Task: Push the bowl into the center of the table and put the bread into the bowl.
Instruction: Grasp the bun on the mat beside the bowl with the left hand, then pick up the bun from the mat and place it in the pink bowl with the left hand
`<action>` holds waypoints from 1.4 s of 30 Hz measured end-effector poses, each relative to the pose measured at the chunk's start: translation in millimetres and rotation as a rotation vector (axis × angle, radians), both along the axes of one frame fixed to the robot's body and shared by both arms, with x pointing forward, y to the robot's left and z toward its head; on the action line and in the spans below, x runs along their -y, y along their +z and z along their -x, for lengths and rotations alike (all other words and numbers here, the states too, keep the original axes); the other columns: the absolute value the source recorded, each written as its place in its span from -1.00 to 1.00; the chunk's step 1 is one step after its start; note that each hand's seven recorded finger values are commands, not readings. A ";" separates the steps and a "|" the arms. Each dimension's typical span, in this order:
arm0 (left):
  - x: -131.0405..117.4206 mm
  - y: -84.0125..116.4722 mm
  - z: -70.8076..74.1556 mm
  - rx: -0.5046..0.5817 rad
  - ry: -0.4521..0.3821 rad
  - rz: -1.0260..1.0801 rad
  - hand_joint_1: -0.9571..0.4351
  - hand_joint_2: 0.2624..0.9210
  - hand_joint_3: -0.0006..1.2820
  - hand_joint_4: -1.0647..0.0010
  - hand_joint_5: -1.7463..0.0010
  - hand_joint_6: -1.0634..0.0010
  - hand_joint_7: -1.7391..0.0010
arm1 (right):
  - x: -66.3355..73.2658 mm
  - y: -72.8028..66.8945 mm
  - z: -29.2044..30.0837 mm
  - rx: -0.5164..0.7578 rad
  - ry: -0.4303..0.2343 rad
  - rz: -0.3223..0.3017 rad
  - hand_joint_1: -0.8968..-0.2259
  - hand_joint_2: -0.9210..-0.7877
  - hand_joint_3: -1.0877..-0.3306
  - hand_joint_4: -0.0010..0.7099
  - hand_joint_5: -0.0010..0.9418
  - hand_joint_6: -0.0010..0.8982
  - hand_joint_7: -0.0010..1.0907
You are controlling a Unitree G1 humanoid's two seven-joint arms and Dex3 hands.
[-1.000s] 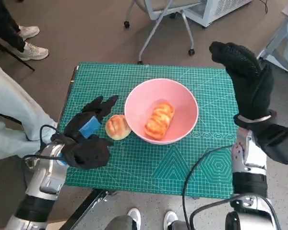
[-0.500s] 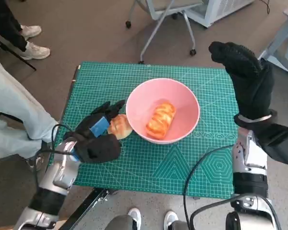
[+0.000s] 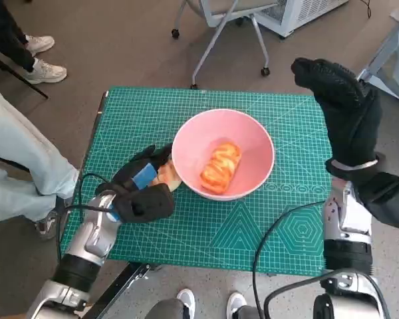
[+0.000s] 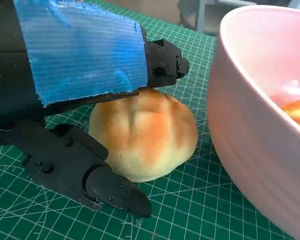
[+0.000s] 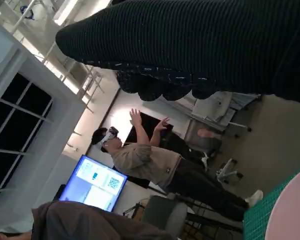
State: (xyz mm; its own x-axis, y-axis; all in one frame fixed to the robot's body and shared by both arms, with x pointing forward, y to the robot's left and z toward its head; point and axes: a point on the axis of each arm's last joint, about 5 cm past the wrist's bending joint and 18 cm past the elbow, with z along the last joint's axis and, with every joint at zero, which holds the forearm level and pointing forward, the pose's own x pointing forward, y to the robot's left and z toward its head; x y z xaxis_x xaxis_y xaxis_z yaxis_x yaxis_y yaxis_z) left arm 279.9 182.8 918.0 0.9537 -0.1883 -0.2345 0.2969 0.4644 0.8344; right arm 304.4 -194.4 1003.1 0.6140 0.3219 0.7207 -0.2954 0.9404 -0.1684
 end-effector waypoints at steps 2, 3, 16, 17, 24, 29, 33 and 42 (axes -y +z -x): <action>0.9 -0.2 -0.6 -0.002 0.007 0.003 -0.06 0.58 -0.99 0.73 0.97 0.63 0.96 | 0.1 0.0 0.0 -0.001 0.000 0.000 -0.22 -1.00 0.00 -0.53 -1.00 -0.89 -0.18; 1.2 -0.4 -0.7 -0.003 0.011 0.004 -0.05 0.58 -1.00 0.71 0.96 0.61 0.96 | 0.1 -0.1 0.0 -0.001 0.000 0.000 -0.22 -1.00 0.00 -0.53 -1.00 -0.88 -0.18; 2.9 -4.0 -3.4 0.006 0.075 0.011 0.29 0.70 -0.98 0.15 0.94 0.10 0.87 | 0.3 -0.3 0.0 -0.002 -0.001 0.000 -0.22 -1.00 0.00 -0.54 -1.00 -0.89 -0.19; 3.1 -4.3 -3.9 0.010 0.082 0.010 0.31 0.73 -0.98 0.07 0.94 0.04 0.86 | 0.2 -0.3 0.0 -0.002 -0.001 0.000 -0.22 -1.00 0.00 -0.54 -1.00 -0.89 -0.19; 3.5 -7.4 -5.9 0.040 0.123 0.000 0.39 0.95 -0.89 -0.37 0.02 -0.12 0.02 | 0.3 -0.3 0.0 -0.002 0.002 0.001 -0.22 -1.00 0.00 -0.54 -1.00 -0.89 -0.20; 1.8 -11.3 -6.3 0.073 0.139 -0.003 0.38 0.99 -0.93 -0.41 -0.27 -0.19 -0.20 | 0.4 -0.4 0.0 -0.003 0.008 0.004 -0.21 -1.00 0.00 -0.54 -1.00 -0.89 -0.20; 1.0 -12.9 -6.8 0.097 0.132 -0.001 0.38 0.99 -0.95 -0.42 -0.32 -0.23 -0.21 | 0.5 -0.5 0.0 -0.003 0.010 0.004 -0.21 -1.00 0.00 -0.54 -1.00 -0.89 -0.20; -5.3 -11.2 -6.9 0.113 0.117 -0.004 0.38 1.00 -0.95 -0.41 -0.37 -0.26 -0.17 | 0.8 -0.7 -0.1 -0.002 0.019 0.007 -0.22 -1.00 0.01 -0.54 -1.00 -0.89 -0.21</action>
